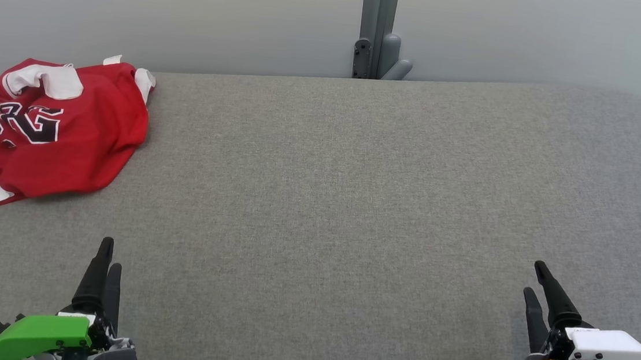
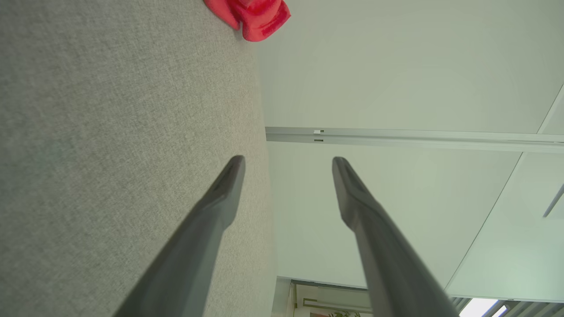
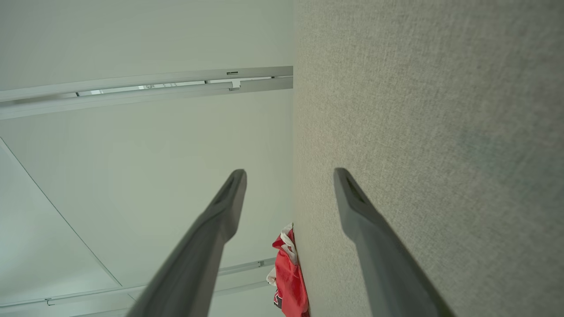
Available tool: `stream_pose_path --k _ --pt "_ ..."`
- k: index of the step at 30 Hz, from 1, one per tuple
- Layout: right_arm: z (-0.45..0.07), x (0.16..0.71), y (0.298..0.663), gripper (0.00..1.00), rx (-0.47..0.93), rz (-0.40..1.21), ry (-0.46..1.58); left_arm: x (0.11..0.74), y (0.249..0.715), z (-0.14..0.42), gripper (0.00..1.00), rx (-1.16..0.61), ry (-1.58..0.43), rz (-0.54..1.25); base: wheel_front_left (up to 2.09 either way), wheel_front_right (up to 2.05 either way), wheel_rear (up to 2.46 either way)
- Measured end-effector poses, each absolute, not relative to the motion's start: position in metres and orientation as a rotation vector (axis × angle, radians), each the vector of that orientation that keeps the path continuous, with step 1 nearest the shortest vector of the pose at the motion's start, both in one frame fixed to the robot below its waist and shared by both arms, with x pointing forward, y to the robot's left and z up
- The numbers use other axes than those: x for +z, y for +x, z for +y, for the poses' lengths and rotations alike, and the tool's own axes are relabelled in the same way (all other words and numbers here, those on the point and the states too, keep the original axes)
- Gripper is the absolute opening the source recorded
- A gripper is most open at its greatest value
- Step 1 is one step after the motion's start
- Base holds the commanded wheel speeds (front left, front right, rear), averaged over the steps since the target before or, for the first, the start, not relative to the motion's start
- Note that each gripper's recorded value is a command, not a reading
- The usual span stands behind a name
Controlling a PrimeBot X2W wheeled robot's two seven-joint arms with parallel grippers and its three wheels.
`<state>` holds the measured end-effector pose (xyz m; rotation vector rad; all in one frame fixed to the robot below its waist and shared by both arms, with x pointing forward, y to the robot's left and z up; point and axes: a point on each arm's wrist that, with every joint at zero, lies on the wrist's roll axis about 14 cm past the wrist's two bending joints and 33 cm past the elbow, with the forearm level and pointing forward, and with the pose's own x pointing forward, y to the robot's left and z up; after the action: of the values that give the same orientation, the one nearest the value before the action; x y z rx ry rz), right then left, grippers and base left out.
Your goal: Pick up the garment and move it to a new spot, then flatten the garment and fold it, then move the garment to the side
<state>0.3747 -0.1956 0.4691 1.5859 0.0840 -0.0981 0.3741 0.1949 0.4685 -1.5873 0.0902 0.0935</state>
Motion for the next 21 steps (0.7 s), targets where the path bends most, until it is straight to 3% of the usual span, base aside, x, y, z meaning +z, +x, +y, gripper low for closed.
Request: stream_pose_path --k 9,21 --pt "-0.196 0.474 0.376 1.0 -0.1 0.059 1.516 0.475 0.376 0.192 1.0 0.088 -1.509 0.073 0.0 0.0 0.0" --pt "-0.195 0.494 0.379 1.0 -0.057 0.013 1.265 0.491 0.38 0.183 1.0 0.055 -1.261 0.063 0.0 0.0 0.0"
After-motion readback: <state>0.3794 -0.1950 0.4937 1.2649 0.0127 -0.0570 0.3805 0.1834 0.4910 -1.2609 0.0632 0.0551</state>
